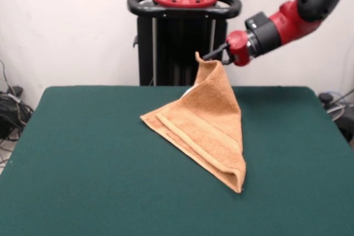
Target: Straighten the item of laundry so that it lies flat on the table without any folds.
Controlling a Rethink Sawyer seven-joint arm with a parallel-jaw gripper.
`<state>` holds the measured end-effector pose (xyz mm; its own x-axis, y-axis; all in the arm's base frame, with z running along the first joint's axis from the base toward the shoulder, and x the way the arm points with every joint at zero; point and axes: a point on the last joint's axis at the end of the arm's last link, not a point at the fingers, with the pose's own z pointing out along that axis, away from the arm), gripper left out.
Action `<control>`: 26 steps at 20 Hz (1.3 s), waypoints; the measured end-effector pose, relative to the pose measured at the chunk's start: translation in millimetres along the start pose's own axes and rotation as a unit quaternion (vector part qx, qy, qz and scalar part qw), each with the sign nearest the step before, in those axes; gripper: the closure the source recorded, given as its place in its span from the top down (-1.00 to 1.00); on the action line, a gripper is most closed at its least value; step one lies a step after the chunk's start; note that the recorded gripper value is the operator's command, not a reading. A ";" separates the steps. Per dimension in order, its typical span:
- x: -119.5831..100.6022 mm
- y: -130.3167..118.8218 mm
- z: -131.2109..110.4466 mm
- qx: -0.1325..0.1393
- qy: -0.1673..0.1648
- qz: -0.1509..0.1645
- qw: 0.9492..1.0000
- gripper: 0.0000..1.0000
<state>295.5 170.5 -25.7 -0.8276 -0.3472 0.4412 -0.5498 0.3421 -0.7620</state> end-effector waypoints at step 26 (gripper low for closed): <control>-16.1 -156.6 -23.9 -0.452 0.016 0.239 0.859 1.00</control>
<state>392.3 143.4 97.8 -0.9778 0.0407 0.2053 0.0018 0.9825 -0.1862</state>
